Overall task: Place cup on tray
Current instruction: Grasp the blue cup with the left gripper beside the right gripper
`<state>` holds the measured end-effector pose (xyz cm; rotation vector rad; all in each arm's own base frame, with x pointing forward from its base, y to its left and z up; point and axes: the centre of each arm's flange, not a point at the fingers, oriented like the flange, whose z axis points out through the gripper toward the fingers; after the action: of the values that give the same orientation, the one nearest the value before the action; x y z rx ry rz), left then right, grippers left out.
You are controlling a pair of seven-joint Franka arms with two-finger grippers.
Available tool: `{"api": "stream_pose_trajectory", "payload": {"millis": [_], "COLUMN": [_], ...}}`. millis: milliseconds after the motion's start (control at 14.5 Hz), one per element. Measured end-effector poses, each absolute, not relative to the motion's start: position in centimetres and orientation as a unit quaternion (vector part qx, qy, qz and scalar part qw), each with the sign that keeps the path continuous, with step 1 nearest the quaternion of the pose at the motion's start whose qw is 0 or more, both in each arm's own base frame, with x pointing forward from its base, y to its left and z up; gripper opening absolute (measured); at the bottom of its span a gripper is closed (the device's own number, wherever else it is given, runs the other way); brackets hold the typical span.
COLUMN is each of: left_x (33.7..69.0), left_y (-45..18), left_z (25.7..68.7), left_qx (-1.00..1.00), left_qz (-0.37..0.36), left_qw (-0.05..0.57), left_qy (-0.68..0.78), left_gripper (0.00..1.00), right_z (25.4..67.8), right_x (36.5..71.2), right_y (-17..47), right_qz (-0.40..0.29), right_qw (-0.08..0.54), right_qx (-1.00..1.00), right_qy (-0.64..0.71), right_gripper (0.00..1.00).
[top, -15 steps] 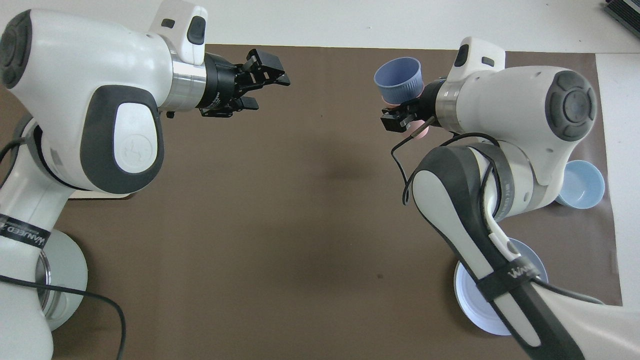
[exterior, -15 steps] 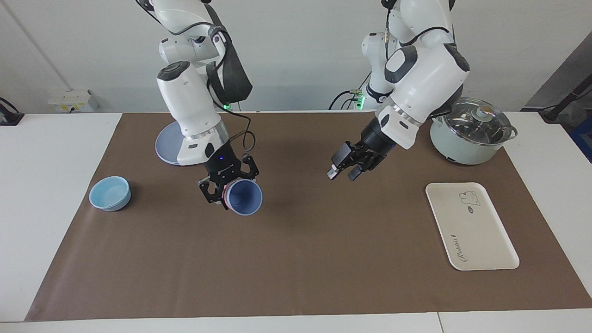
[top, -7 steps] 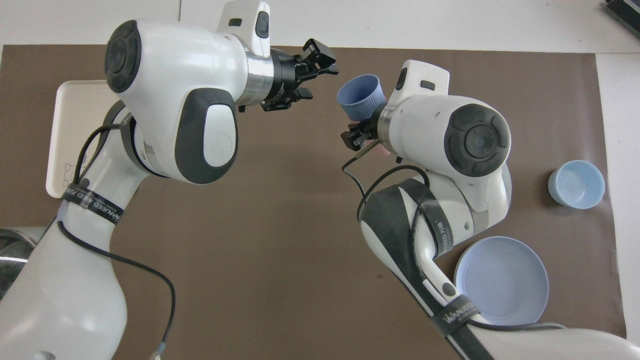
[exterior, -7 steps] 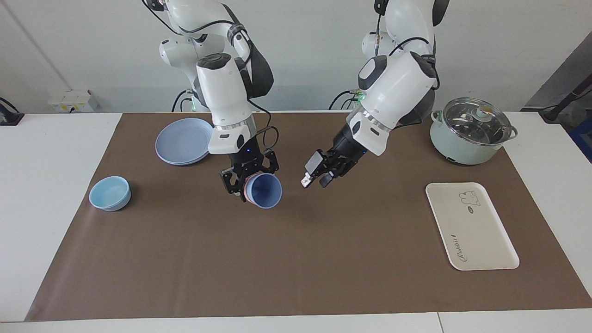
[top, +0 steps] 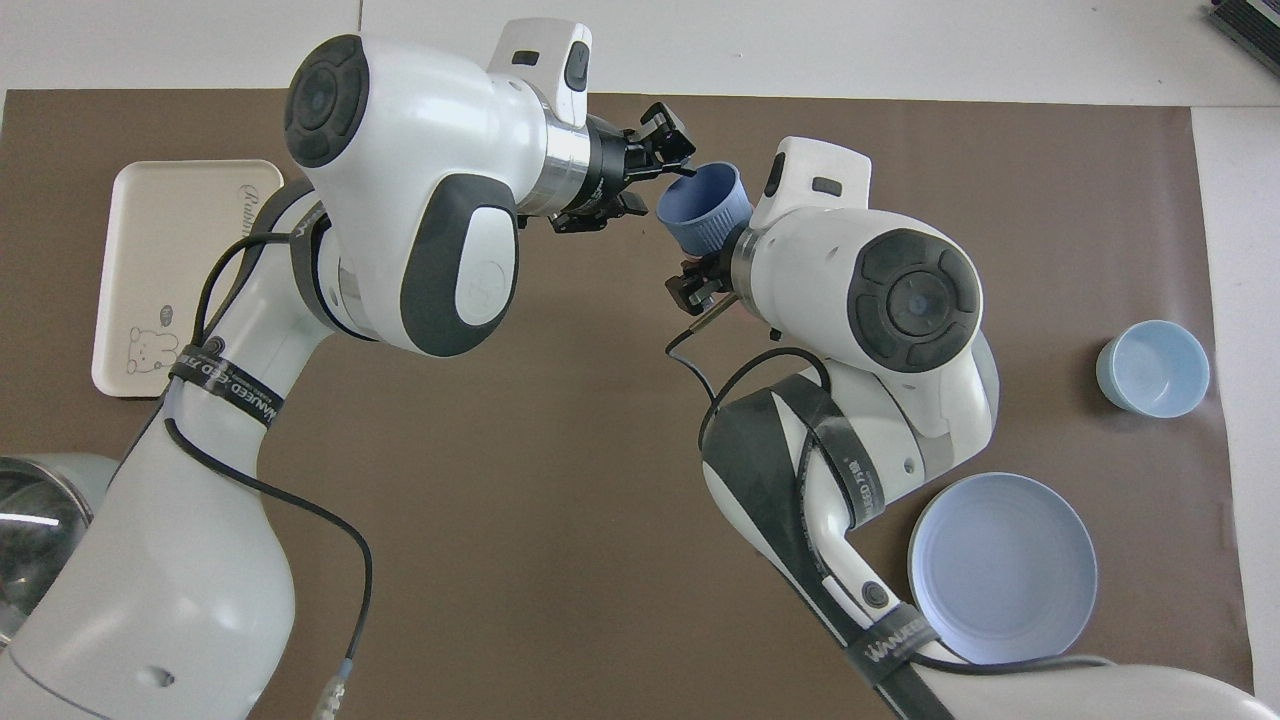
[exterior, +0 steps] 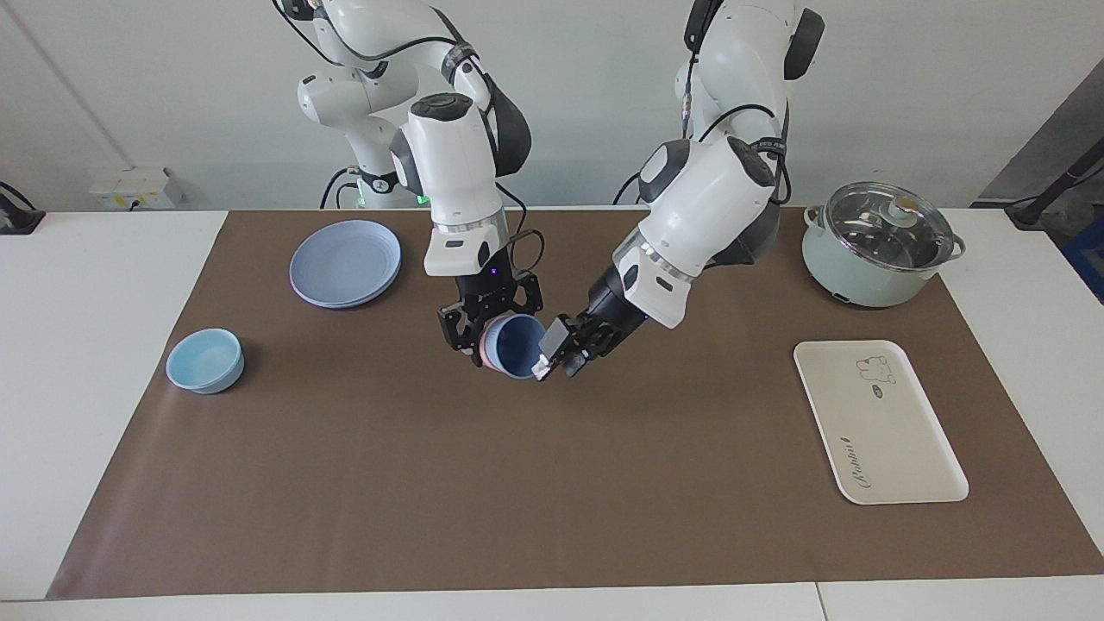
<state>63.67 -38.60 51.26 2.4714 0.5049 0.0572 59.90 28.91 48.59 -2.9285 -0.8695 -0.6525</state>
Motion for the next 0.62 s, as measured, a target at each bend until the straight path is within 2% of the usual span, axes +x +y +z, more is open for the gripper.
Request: {"api": "stream_pose_trajectory", "payload": {"millis": [69, 138, 206, 275, 344, 482, 551, 619], "left_x": [63.6, 63.4, 63.2, 63.0, 62.8, 62.1, 62.0, 62.0], "left_y": [-38.6, -38.7, -38.8, -38.9, -39.2, -40.1, -40.4, -40.4], "left_z": [51.2, 51.2, 51.1, 51.0, 50.9, 51.0, 51.1, 51.1], "left_qx": [0.935, 0.937, 0.939, 0.940, 0.941, 0.941, 0.941, 0.942], "left_qz": [0.016, 0.010, 0.002, -0.005, -0.010, -0.016, -0.017, -0.017], "left_qw": [0.301, 0.297, 0.292, 0.289, 0.288, 0.291, 0.292, 0.292], "left_qy": [0.188, 0.186, 0.183, 0.181, 0.177, 0.169, 0.167, 0.167], "left_gripper": [0.47, 0.47, 0.41, 0.41, 0.34, 0.31, 0.25, 0.25], "right_z": [48.5, 48.5, 48.4, 48.4, 48.4, 48.4, 48.4, 48.4], "right_x": [59.9, 59.9, 59.9, 59.9, 59.9, 59.8, 59.8, 59.9], "right_y": [28.9, 28.9, 28.9, 28.9, 28.9, 28.9, 28.9, 28.9], "right_qz": [-0.209, -0.208, -0.208, -0.208, -0.208, -0.208, -0.208, -0.208], "right_qw": [0.006, 0.005, 0.004, 0.004, 0.004, 0.004, 0.004, 0.003], "right_qx": [-0.937, -0.937, -0.937, -0.937, -0.937, -0.937, -0.937, -0.937], "right_qy": [-0.280, -0.281, -0.282, -0.282, -0.282, -0.282, -0.282, -0.282], "right_gripper": [0.84, 0.84, 0.84, 0.84, 0.84, 0.84, 0.84, 0.84]}}
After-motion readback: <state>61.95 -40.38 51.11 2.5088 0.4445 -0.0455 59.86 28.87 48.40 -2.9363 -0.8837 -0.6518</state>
